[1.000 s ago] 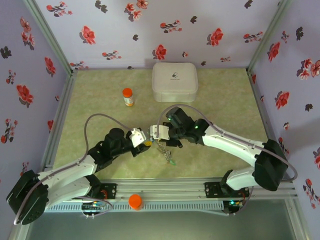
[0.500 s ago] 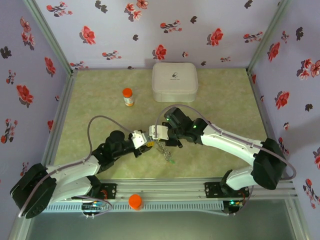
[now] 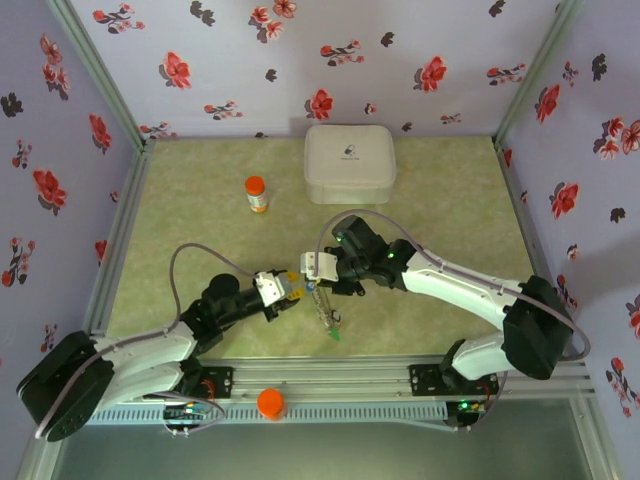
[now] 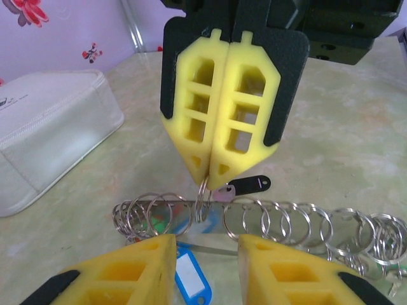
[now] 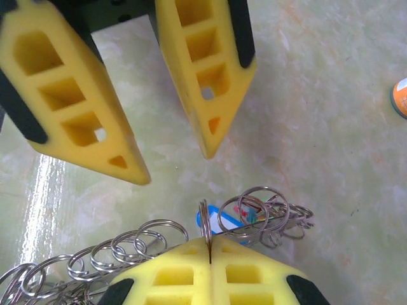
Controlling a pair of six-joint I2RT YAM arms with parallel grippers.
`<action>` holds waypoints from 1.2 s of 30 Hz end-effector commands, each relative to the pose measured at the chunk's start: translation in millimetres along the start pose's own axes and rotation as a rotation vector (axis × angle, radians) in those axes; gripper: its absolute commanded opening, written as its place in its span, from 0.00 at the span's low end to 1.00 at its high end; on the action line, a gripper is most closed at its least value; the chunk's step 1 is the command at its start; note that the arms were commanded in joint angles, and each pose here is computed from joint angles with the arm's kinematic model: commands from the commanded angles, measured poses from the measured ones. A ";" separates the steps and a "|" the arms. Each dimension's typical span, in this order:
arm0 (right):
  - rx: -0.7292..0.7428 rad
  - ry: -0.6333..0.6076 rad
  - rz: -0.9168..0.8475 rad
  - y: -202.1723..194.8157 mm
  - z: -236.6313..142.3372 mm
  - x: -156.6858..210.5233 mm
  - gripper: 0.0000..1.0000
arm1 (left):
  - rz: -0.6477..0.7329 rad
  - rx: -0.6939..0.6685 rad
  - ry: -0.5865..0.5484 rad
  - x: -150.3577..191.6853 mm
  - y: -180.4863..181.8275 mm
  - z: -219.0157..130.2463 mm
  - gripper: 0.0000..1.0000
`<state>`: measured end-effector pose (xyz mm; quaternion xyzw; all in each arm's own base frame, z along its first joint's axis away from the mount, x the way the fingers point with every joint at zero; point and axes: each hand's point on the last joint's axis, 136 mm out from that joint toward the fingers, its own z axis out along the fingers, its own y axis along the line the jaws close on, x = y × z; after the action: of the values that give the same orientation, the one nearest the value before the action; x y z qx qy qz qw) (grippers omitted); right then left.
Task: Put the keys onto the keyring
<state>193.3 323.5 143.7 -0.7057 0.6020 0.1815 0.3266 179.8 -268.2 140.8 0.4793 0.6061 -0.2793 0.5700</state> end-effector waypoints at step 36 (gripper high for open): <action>-0.052 -0.374 0.171 -6.9 -34.7 -38.9 0.19 | 0.033 0.017 -0.114 -19.8 1.9 10.6 0.00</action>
<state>188.7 325.3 155.9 -0.6697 0.6024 0.2592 0.3484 181.7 -282.6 141.3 0.4956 0.5834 -0.2921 0.5734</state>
